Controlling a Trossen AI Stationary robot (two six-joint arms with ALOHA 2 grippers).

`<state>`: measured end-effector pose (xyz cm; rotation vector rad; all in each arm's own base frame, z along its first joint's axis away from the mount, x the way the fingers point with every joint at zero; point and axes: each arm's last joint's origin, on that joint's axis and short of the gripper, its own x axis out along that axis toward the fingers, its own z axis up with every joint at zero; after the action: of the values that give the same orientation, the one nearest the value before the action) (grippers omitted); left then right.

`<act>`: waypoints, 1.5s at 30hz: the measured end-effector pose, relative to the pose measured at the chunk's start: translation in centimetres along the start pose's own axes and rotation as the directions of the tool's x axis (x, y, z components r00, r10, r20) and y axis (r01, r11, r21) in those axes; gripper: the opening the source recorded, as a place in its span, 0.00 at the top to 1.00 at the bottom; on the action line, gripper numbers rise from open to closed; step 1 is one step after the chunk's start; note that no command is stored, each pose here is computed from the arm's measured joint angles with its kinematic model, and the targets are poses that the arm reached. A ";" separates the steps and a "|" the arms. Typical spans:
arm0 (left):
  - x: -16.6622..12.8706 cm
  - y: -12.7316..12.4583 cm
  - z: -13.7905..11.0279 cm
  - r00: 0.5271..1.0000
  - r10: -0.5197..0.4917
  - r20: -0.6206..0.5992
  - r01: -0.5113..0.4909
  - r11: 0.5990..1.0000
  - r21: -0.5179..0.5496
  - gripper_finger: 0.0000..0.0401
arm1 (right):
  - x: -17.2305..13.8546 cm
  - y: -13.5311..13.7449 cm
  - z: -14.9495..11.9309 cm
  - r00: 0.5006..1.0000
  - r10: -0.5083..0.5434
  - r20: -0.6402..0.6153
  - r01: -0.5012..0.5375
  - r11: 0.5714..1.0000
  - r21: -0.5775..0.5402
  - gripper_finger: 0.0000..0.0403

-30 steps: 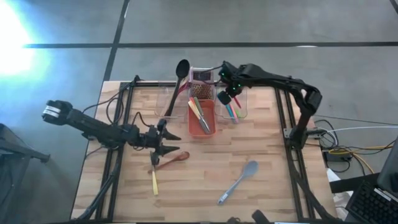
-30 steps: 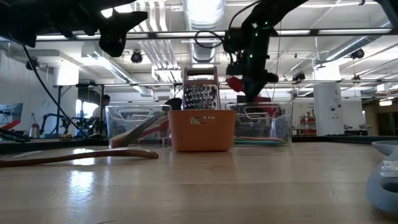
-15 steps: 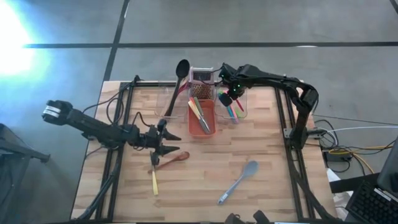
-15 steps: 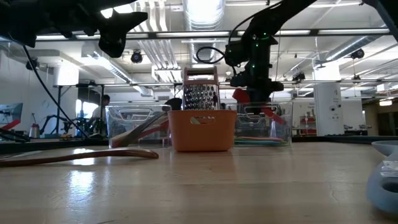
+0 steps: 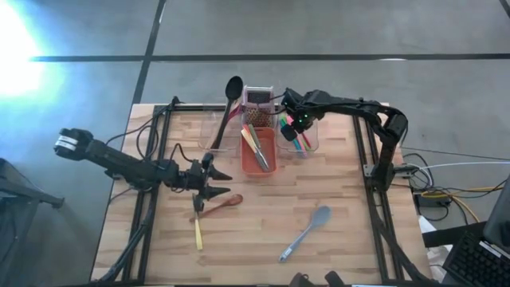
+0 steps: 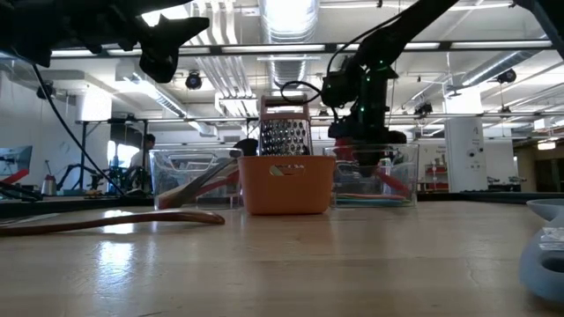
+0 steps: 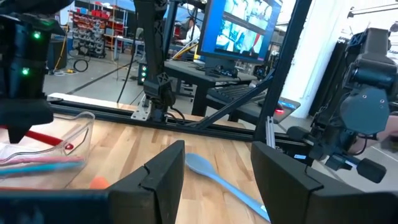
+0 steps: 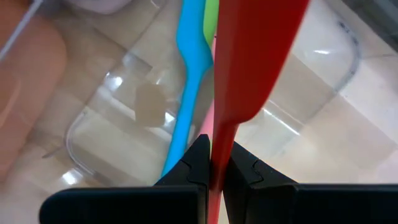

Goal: Pick & Place Kitchen Items
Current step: Put the red spatula into the right transparent bin, then put the yellow table knife into the orange bin

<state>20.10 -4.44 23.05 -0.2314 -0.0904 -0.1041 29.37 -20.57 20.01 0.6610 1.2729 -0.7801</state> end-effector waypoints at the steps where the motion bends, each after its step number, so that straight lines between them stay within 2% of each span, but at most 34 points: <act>1: 0.0 0.0 0.0 1.000 0.000 0.000 0.000 1.000 0.000 0.53 | 0.2 -0.1 0.0 1.000 0.009 0.004 -0.009 1.000 0.003 0.97; 19: 0.0 0.0 0.3 1.000 0.005 0.017 -0.005 1.000 0.005 0.53 | 1.9 -1.6 0.2 0.998 0.044 0.054 -0.047 0.998 0.052 0.97; 28: 0.0 0.0 0.3 1.000 0.010 0.018 -0.010 1.000 0.005 0.53 | 1.9 -1.2 0.3 0.996 0.051 0.069 -0.053 0.998 0.033 0.96; 41: 0.0 0.0 0.3 1.000 0.009 0.018 -0.010 1.000 0.016 0.54 | 1.8 -0.9 0.3 0.995 0.073 0.073 -0.074 0.997 0.013 0.80; 45: 0.0 0.0 0.3 1.000 0.009 0.018 -0.010 1.000 0.016 0.54 | 1.0 -0.9 0.2 0.993 0.079 0.093 -0.080 0.997 0.007 0.75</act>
<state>20.08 -4.39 23.32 -0.2164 -0.1077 -0.0918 28.84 -21.42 19.09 0.6727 1.1524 -0.7434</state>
